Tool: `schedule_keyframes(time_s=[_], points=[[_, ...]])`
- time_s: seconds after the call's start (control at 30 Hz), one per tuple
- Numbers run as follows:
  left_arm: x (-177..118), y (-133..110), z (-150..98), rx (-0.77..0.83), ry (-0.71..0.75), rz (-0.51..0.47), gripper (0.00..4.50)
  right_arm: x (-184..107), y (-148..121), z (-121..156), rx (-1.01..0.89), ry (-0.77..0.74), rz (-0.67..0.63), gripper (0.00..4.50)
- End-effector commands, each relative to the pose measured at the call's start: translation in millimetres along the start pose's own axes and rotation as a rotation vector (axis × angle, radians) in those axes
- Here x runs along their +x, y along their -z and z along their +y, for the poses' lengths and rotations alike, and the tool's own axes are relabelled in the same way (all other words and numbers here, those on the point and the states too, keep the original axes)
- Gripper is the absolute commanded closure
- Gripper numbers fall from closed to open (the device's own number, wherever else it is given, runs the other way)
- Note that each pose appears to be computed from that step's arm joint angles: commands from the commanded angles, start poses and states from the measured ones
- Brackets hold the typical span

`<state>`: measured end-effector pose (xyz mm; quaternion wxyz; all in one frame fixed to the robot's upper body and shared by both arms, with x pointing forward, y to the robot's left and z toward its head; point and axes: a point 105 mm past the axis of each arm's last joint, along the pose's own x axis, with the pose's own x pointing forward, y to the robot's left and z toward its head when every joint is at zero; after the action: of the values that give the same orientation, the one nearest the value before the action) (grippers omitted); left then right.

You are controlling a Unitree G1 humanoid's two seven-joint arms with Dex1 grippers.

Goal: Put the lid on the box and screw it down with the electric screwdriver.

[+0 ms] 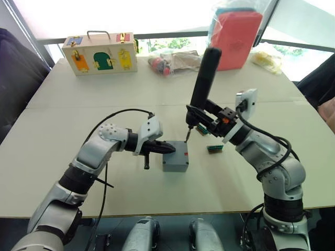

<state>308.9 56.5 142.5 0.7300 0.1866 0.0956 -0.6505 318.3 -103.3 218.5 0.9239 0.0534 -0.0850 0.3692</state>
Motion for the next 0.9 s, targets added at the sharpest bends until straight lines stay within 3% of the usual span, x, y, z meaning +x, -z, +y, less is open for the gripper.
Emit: schedule_keyframes(time_s=[0.03,0.63,0.9], points=[[4,16,-3,-0.040,0.000,0.048,4.50,2,-13,5,-0.036,-0.013,-0.071,2.59],[8,16,-4,-0.053,-0.010,0.047,4.50,-3,20,16,-0.042,0.022,-0.032,2.59],[13,18,-5,-0.059,-0.018,0.048,4.50,-10,35,3,0.003,0.104,-0.005,2.59]])
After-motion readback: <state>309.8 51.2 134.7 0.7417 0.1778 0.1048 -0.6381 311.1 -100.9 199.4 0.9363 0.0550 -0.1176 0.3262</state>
